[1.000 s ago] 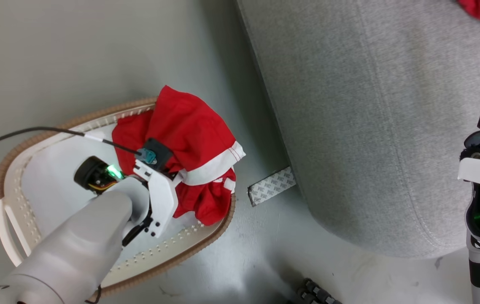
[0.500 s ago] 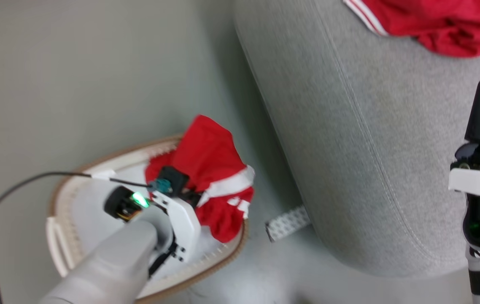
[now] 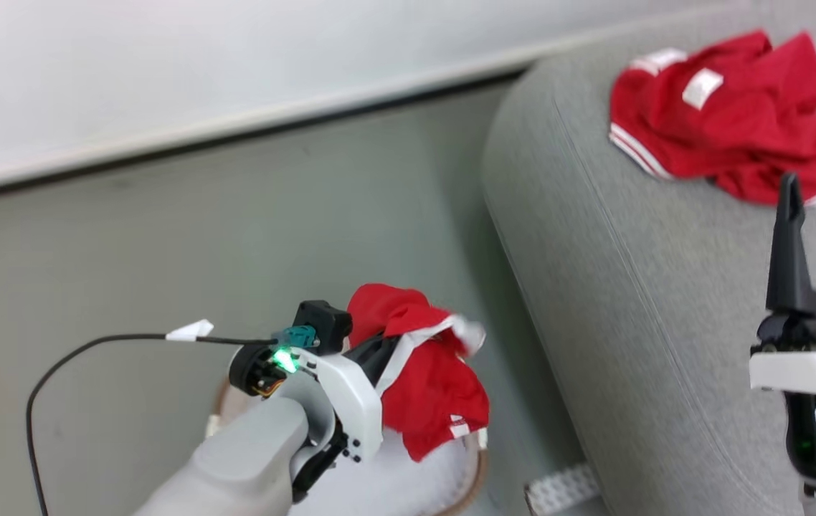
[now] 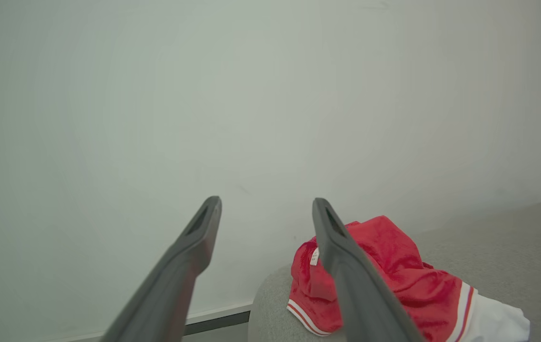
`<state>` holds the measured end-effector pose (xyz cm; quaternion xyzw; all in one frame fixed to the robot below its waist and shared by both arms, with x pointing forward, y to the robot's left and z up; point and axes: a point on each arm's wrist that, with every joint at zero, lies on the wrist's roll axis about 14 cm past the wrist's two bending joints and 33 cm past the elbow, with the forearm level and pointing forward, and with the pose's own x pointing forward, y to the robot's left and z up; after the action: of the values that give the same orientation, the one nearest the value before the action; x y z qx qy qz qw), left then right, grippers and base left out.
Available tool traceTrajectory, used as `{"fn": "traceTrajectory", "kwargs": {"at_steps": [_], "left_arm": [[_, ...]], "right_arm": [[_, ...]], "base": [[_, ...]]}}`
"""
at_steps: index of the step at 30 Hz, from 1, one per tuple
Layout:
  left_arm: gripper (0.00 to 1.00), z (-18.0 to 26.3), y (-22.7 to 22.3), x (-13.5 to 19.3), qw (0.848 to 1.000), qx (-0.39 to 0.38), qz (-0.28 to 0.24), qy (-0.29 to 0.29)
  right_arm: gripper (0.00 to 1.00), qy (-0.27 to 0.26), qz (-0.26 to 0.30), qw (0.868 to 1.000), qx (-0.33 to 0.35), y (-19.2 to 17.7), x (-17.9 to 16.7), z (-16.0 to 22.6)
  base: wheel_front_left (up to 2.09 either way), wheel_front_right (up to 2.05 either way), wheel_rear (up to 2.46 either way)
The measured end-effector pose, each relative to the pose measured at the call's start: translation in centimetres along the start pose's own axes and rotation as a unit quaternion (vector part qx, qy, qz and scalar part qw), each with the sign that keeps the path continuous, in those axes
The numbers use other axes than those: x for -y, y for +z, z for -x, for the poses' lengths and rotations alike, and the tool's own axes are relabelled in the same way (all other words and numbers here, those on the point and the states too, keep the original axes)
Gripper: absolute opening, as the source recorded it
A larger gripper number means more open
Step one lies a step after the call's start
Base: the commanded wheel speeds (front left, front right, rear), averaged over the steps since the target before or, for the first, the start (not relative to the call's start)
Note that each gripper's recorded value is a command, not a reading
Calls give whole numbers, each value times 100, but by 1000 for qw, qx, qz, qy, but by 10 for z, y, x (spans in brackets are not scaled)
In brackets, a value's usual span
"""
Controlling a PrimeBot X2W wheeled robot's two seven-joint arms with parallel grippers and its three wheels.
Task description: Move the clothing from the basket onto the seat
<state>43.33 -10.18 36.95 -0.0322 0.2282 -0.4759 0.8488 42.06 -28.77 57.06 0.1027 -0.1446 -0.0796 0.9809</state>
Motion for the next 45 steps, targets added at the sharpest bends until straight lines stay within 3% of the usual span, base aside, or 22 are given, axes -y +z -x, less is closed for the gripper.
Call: {"fn": "traceTrajectory", "kwargs": {"at_steps": [11, 26, 32, 45], "left_arm": [[0, 67, 109, 4, 984, 162, -56, 57], [0, 150, 228, 17, 927, 335, -132, 101], [0, 160, 245, 23, 916, 361, -142, 101], [0, 159, 249, 28, 914, 368, -141, 97]], "right_arm": [[100, 52, -49, 997, 0, 8, -40, 22], [100, 123, -93, 988, -16, 2, -101, 38], [100, 130, -97, 987, -22, -1, -107, 44], [100, 147, -96, 984, -35, -7, -116, 49]], "base": [[0, 0, 0], [0, 0, 0], [0, 0, 0], [0, 0, 0]]}}
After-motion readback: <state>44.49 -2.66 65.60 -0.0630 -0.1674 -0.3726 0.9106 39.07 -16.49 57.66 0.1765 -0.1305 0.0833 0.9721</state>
